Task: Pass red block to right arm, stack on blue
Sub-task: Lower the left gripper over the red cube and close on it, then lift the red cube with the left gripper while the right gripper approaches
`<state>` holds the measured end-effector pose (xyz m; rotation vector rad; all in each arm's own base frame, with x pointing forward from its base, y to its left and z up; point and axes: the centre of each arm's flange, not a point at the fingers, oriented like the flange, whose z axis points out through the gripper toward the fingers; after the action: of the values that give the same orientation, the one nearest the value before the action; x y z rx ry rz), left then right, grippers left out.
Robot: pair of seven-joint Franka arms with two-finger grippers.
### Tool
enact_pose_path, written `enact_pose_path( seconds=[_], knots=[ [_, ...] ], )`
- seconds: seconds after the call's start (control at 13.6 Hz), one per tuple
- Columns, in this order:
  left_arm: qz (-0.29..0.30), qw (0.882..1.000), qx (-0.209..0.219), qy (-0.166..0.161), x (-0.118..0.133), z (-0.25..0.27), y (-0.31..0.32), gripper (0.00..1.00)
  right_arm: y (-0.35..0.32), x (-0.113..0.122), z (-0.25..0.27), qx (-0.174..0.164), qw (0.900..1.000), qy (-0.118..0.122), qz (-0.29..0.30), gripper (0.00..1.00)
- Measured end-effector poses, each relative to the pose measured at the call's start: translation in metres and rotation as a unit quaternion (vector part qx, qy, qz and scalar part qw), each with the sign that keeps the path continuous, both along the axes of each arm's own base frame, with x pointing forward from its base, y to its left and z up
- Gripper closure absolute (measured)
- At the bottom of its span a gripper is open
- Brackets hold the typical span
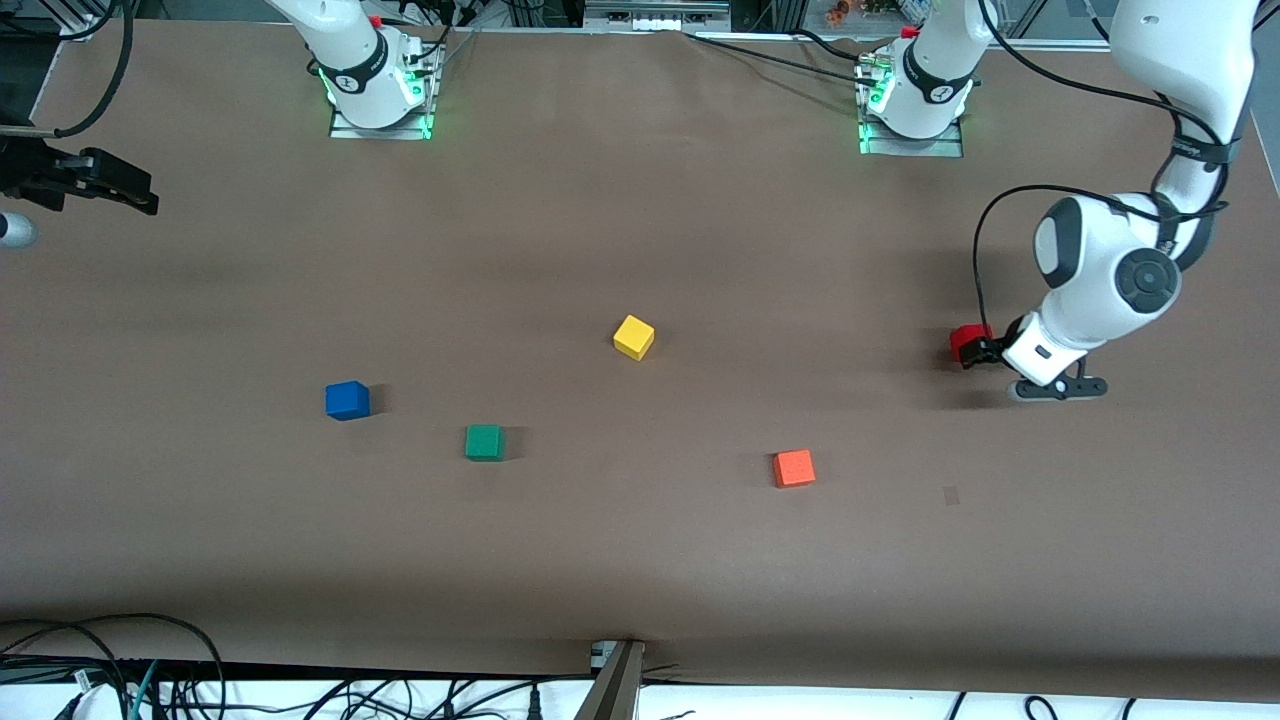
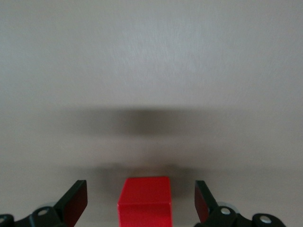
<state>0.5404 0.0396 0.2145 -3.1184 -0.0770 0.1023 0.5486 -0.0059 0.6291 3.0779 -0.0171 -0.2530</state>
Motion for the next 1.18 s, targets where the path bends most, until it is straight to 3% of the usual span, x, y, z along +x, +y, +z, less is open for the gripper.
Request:
enact_pose_path(
  seconds=[0.66,0.96,1.18],
  knots=[
    [-0.001,0.999,-0.004,0.043,-0.026,-0.041,-0.002,0.03,0.0,0.0,0.0,0.0,1.0,0.0,0.0,0.0],
    [-0.002,0.999,-0.004,0.044,-0.025,-0.041,-0.003,0.43,0.0,0.0,0.0,0.0,1.0,0.0,0.0,0.0],
    [-0.013,0.999,-0.005,0.032,-0.015,-0.031,-0.007,0.44,0.0,0.0,0.0,0.0,1.0,0.0,0.0,0.0]
  ],
)
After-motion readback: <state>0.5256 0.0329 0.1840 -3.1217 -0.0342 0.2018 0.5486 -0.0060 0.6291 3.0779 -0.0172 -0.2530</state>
